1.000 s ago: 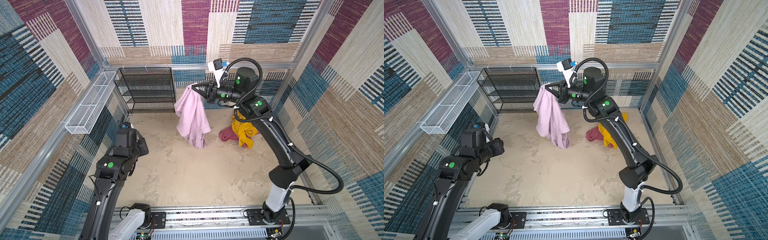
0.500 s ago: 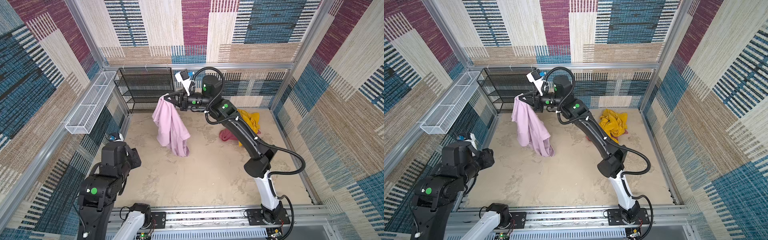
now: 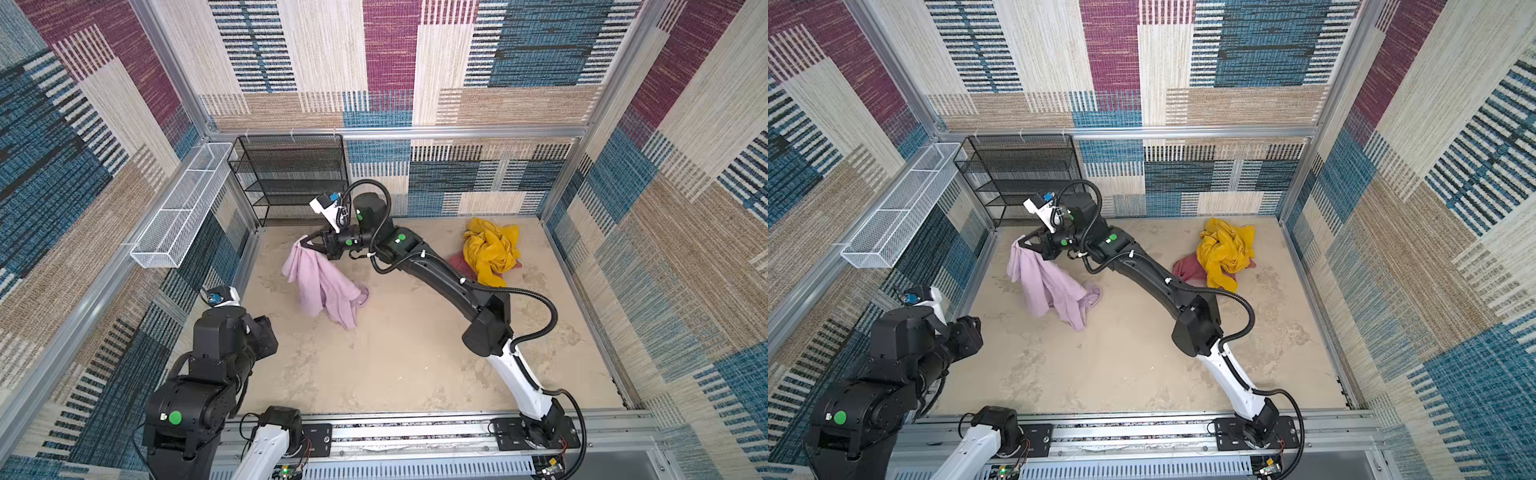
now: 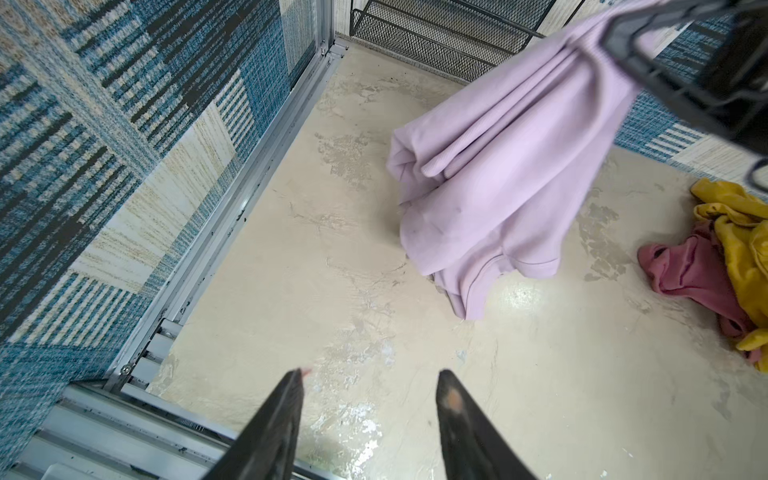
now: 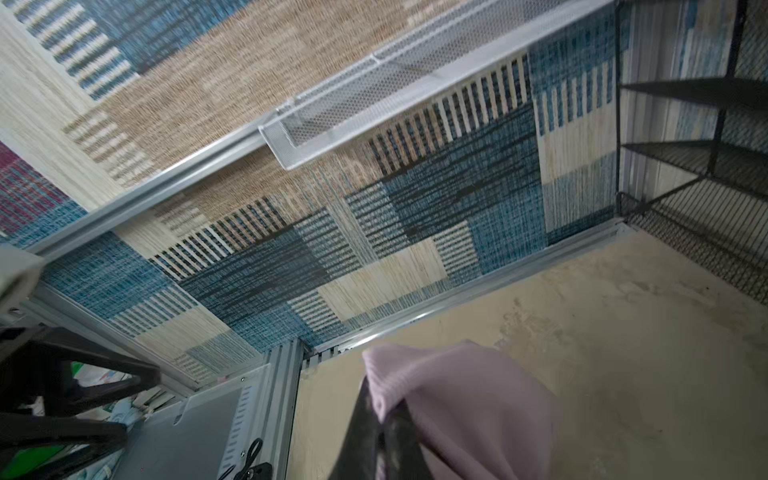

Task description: Pick out a specific cloth from the pile

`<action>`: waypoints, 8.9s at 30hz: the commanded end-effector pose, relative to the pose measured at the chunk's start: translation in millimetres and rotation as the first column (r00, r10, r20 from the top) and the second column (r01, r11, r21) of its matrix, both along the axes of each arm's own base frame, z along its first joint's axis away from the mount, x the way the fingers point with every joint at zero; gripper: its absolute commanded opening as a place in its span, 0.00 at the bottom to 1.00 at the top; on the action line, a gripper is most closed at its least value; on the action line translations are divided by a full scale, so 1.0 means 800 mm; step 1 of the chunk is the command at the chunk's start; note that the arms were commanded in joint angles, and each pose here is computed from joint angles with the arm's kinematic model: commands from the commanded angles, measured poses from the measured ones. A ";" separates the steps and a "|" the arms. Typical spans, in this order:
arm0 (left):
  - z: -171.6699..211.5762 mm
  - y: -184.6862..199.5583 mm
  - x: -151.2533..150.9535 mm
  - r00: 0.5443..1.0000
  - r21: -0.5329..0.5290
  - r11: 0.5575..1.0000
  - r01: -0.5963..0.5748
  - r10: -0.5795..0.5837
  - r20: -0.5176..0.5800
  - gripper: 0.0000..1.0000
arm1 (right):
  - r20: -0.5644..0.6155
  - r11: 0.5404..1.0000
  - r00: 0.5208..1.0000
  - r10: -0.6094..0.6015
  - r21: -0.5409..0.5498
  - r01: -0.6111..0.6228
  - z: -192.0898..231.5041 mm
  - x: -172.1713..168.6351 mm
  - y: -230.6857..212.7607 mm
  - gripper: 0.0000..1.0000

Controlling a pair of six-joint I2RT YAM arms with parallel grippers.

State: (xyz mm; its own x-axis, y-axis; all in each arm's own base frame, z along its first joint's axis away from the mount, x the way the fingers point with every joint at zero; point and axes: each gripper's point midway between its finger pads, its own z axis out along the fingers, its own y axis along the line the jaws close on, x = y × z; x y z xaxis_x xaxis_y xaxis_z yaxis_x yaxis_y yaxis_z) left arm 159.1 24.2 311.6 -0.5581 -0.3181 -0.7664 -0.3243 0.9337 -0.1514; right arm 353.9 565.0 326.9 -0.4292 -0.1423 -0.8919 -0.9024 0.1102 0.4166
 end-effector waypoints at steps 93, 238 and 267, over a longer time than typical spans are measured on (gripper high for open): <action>-0.302 -0.266 0.325 0.842 -0.270 0.908 0.320 -0.403 -0.359 0.45 | -0.013 0.561 0.564 -0.826 -0.121 0.819 -0.124 -0.074 -0.456 0.71; -0.235 -0.290 0.264 0.807 -0.031 0.866 0.499 -0.477 -0.348 0.42 | 0.021 0.653 0.655 -0.755 -0.061 0.755 -0.054 -0.039 -0.409 0.73; -0.313 -0.279 0.253 0.769 0.237 0.826 0.512 -0.318 -0.554 0.42 | 0.028 0.654 0.656 -0.754 -0.061 0.754 -0.049 -0.032 -0.406 0.73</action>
State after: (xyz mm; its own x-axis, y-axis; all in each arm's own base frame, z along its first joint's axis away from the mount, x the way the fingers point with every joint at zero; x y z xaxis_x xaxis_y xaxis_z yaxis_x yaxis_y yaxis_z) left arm 361.6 -205.1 62.3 -0.8854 0.2539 -0.3893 0.1677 0.9557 0.2419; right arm 327.7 238.6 279.1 -0.4317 0.1620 -0.8874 -0.4835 0.7889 0.3792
